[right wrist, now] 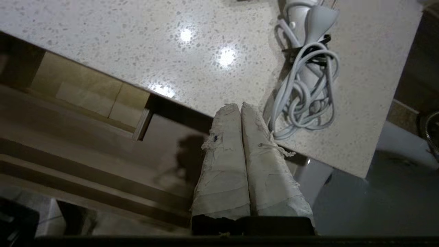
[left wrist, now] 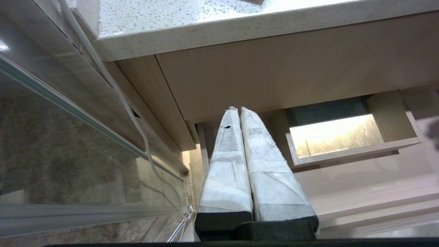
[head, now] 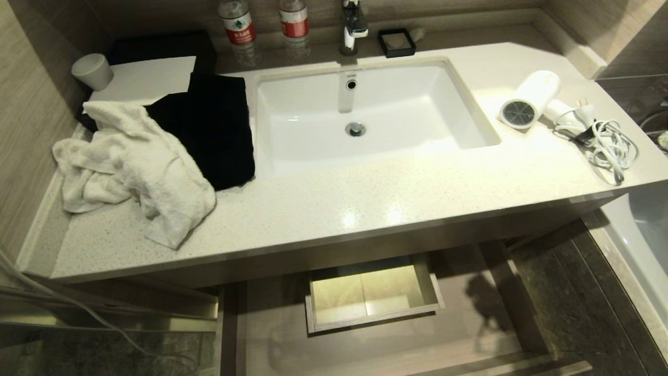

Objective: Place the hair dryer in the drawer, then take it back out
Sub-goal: Close the drawer

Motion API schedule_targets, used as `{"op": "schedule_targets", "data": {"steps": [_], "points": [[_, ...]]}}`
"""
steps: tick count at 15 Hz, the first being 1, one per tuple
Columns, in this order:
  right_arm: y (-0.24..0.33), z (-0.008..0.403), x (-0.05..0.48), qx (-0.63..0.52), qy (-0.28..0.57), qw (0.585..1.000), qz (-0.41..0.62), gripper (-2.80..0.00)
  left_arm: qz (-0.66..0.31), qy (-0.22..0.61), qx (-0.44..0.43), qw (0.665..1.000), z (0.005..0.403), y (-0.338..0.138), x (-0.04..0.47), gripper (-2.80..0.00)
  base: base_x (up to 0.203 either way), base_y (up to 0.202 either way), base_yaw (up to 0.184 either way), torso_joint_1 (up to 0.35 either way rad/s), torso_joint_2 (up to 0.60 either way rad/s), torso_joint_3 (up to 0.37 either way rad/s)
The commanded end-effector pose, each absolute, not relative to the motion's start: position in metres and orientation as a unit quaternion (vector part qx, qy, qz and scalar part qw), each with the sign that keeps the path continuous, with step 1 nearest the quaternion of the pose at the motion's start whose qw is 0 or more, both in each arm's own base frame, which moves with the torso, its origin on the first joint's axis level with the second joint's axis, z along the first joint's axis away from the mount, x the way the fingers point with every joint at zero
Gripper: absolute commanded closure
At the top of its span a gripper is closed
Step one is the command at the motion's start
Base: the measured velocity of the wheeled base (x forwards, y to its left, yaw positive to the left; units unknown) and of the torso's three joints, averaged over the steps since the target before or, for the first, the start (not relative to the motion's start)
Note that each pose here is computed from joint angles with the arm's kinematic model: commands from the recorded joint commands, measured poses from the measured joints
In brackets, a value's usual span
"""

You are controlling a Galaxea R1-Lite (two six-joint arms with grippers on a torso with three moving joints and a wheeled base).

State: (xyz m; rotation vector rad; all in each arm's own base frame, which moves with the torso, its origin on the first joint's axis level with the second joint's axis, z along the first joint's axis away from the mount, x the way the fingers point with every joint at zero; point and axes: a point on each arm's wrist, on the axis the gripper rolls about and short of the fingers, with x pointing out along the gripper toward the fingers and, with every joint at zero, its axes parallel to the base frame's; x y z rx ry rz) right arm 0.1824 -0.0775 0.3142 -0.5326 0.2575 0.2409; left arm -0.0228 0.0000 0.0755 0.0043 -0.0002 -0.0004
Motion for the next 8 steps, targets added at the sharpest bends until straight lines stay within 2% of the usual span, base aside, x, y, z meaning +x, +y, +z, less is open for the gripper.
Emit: {"op": "schedule_targets", "data": {"steps": [1, 3, 8], "points": [[-0.069, 0.315, 0.165, -0.26, 0.135, 0.948, 0.123, 0.0, -0.001, 0.0, 0.002, 1.0, 0.075, 0.0, -0.023, 0.0, 0.0, 0.0, 0.0, -0.029, 0.04, -0.033], [-0.066, 0.311, 0.159, -0.255, 0.155, 0.947, 0.115, 0.0, -0.001, 0.0, 0.002, 1.0, 0.075, 0.0, -0.023, 0.0, 0.0, 0.0, 0.0, -0.208, 0.13, -0.098], [-0.064, 0.312, 0.154, -0.259, 0.15, 0.948, 0.112, 0.0, -0.001, 0.0, 0.002, 1.0, 0.075, 0.0, -0.023, 0.0, 0.0, 0.0, 0.0, -0.314, 0.15, -0.152]]}}
